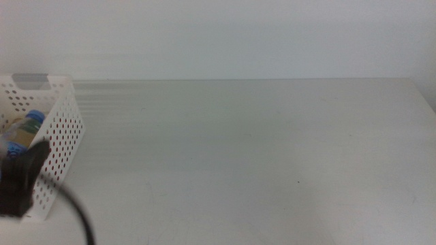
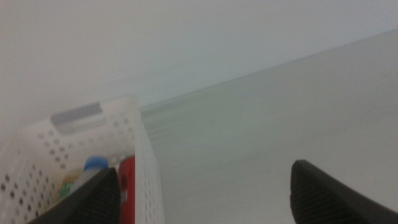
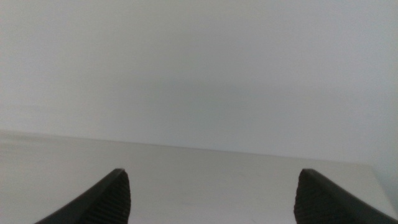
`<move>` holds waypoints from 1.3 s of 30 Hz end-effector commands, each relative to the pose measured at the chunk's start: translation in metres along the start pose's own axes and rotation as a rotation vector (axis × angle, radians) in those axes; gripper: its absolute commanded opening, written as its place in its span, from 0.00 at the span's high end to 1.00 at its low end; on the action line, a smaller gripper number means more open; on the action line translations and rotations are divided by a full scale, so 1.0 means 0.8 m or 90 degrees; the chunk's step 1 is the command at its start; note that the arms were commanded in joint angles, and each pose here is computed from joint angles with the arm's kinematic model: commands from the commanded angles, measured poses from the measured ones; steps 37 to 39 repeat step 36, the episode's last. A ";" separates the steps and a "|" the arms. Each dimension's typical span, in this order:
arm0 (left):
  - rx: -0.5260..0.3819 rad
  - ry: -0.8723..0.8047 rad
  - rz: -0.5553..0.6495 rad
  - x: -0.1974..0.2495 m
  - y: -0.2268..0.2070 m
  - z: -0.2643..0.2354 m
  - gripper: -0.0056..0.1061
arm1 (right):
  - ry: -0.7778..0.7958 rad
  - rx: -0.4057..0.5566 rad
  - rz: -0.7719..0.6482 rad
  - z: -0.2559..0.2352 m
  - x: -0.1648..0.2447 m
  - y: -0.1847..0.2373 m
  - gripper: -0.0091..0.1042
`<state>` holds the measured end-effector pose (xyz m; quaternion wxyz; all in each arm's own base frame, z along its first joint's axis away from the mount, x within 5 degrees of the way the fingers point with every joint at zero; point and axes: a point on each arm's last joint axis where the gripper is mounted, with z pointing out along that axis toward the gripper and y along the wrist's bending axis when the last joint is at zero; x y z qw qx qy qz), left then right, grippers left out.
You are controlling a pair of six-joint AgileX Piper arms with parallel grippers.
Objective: Use arms to grab the bottles and put them into the dustbin to the left of the table.
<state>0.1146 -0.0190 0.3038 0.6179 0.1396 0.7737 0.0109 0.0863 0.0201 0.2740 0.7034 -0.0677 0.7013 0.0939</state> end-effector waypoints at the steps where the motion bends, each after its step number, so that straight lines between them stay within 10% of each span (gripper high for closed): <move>1: -0.011 -0.076 -0.008 0.005 -0.001 -0.018 0.16 | -0.059 0.036 0.004 -0.017 -0.006 -0.005 0.25; 21: -0.093 -0.098 -0.156 0.157 -0.022 -0.040 0.16 | -0.083 0.118 0.009 -0.049 0.064 -0.014 0.25; 39: -0.094 -0.095 -0.153 0.157 -0.022 -0.040 0.16 | -0.036 0.120 0.014 -0.045 0.087 -0.016 0.25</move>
